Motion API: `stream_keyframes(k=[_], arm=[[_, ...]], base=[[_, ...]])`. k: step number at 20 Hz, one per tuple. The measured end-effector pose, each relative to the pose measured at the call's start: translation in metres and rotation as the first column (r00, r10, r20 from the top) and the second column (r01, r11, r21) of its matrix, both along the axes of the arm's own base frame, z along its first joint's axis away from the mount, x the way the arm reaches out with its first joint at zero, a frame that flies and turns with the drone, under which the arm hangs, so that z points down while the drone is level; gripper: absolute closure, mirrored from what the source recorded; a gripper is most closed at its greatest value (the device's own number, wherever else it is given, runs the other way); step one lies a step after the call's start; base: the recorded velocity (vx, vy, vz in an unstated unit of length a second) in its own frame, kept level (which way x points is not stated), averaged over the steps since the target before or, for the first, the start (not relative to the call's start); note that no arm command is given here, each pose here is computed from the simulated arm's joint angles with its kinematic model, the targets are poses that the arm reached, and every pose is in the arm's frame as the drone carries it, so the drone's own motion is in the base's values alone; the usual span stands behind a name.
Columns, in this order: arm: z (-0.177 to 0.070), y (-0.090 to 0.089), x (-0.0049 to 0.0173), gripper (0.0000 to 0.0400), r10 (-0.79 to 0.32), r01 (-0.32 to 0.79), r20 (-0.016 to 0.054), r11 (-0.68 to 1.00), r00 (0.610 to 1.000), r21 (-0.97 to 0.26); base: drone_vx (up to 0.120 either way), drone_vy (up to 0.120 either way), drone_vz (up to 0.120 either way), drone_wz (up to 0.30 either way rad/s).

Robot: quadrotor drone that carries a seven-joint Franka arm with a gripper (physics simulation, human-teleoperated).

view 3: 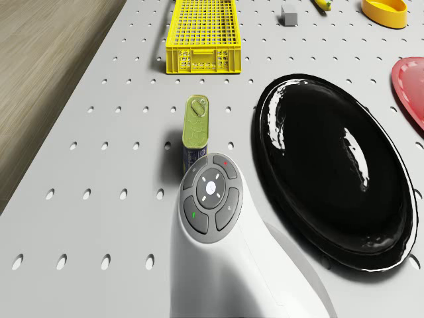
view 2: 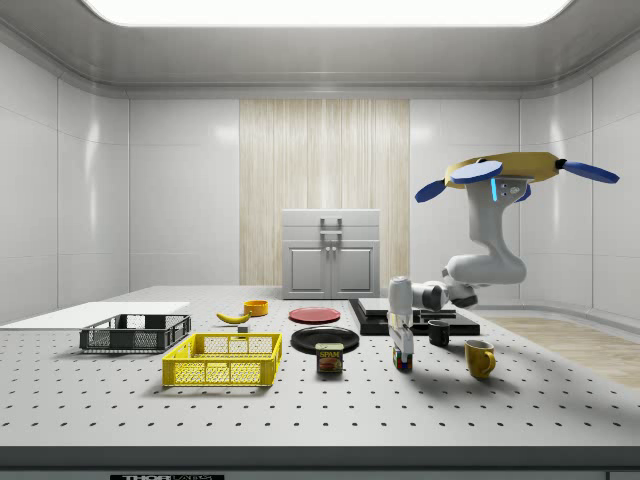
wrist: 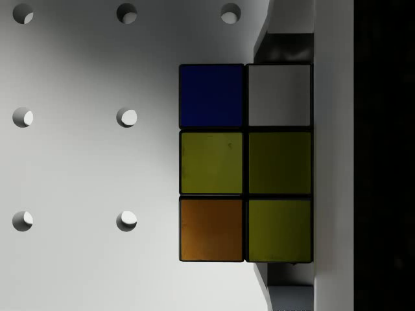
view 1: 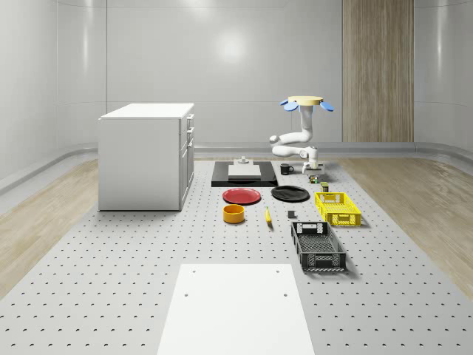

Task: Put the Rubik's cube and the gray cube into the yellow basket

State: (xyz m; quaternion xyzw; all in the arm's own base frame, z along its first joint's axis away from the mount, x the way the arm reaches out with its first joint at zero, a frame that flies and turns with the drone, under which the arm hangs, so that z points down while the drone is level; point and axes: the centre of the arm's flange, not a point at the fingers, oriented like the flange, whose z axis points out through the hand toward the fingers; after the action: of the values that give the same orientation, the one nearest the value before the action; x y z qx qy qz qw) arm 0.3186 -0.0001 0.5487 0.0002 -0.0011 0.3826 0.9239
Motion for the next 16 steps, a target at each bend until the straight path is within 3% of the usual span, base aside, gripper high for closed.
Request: stream_keyframes(k=[9, 16], arm=[[-0.012, 0.0, 0.0001, 0.0074, 0.0, 0.0, 0.0, 1.0, 1.0, 0.0], [-0.033, 0.0, 0.0001, 0.0075, 0.0, 0.0, -0.0002, 1.0, 1.0, 0.0]], base=[[0.0, 0.0, 0.004, 0.0], [0.0, 0.0, 0.12, 0.0]])
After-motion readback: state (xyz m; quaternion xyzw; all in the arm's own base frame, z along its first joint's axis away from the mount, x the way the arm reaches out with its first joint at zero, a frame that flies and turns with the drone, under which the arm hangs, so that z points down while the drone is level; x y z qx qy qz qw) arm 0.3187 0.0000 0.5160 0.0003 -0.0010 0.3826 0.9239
